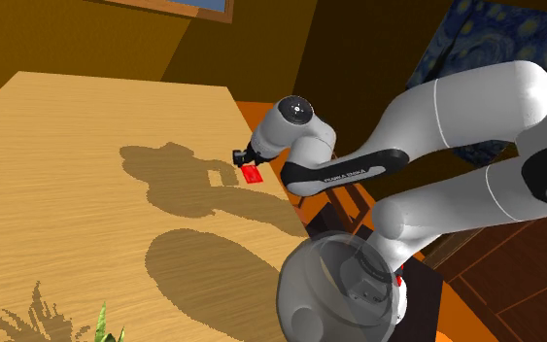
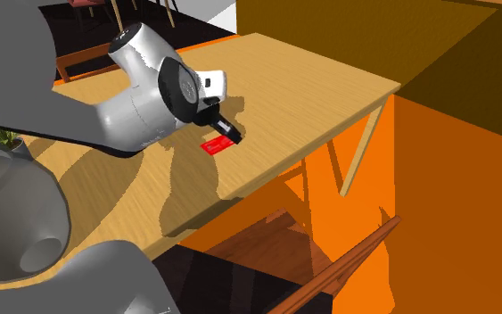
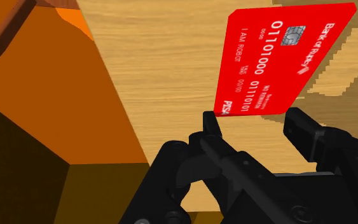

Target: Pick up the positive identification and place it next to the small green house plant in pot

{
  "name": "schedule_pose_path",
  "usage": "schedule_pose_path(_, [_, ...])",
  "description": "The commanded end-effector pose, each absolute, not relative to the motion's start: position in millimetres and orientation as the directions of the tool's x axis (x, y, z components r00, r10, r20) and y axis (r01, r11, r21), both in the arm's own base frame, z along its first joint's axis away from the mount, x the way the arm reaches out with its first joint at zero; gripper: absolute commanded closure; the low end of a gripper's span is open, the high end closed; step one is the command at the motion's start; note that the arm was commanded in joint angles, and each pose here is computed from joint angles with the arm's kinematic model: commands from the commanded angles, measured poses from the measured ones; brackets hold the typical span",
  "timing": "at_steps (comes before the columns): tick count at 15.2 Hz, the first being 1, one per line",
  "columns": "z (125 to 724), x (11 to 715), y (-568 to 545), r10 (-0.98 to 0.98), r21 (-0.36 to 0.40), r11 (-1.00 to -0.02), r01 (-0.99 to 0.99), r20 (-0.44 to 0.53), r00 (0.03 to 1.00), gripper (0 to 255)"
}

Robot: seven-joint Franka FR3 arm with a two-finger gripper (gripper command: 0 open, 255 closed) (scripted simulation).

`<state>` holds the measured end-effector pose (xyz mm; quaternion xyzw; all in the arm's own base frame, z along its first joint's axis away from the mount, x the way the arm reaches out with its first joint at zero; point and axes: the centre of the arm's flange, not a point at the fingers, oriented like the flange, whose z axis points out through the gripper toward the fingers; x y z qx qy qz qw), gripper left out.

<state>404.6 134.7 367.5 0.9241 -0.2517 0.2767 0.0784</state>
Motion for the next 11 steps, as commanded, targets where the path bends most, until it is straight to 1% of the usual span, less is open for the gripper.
schedule_pose_path(1, [379, 405, 135, -0.422, 0.006, -0.861, -0.509, 0.55, 0.721, 255])
schedule_pose_path(11, [431, 405, 135, -0.422, 0.006, -0.861, -0.509, 0.55, 0.721, 255])
